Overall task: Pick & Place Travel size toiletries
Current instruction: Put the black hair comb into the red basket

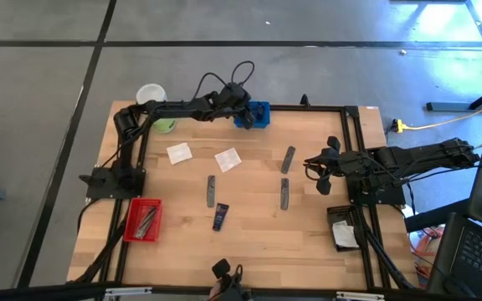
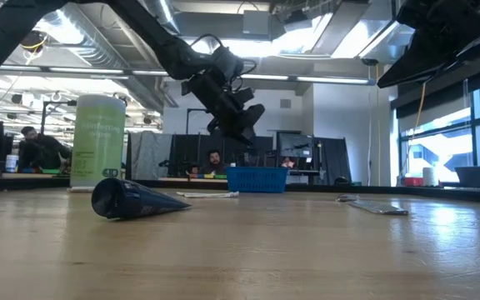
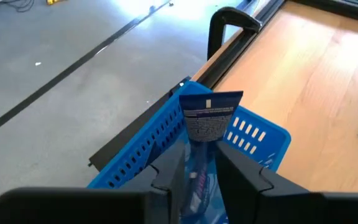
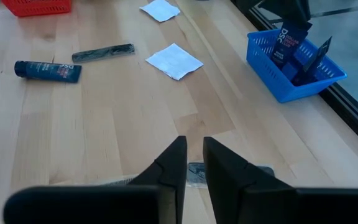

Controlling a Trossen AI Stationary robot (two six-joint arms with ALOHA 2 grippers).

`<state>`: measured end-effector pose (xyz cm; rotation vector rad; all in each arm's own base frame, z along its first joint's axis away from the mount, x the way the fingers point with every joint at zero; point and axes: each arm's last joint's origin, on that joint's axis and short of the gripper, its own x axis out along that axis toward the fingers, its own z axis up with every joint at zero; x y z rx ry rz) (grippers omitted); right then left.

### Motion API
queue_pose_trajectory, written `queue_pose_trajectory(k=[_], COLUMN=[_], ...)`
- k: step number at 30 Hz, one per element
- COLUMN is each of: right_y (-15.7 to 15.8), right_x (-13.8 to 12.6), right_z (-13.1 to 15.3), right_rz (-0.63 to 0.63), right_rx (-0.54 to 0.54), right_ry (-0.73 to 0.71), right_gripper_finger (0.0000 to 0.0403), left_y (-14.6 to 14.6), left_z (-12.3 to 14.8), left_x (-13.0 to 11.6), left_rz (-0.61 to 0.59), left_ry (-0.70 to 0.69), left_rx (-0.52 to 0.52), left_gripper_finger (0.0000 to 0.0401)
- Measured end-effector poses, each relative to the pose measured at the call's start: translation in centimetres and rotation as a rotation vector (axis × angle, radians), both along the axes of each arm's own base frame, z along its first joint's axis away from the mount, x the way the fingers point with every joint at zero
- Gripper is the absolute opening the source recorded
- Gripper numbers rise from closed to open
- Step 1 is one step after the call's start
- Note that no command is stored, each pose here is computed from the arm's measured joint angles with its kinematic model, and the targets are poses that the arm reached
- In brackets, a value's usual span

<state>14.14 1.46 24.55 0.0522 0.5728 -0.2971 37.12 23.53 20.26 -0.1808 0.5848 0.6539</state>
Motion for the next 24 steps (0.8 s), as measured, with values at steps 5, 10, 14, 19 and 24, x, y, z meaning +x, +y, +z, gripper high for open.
queue_pose_trajectory(k=[5, 10, 14, 19, 24], right_y=[0.0, 0.0, 0.0, 0.0, 0.0], right_x=[0.0, 0.0, 0.0, 0.0, 0.0], right_z=[0.0, 0.0, 0.0, 0.0, 0.0], right_rz=[0.000, 0.000, 0.000, 0.000, 0.000], right_rx=[0.000, 0.000, 0.000, 0.000, 0.000], right_ry=[0.000, 0.000, 0.000, 0.000, 0.000], right_gripper_finger=[0.0056, 0.0066, 0.0075, 0.0086, 0.0096], left_y=[-0.2, -1.0, -3.0, -6.7, -10.2], left_z=[1.2, 4.0, 5.9, 7.6, 8.3], left_x=[-0.3, -1.0, -2.0, -3.6, -5.0], left_rz=[-0.017, -0.101, -0.242, -0.340, -0.386], left_ry=[-0.009, -0.079, -0.055, 0.089, 0.167], left_rx=[0.036, 0.014, -0.070, -0.149, -0.216], left_gripper_finger=[0.0104, 0.0109, 0.0102, 0.0088, 0.0078])
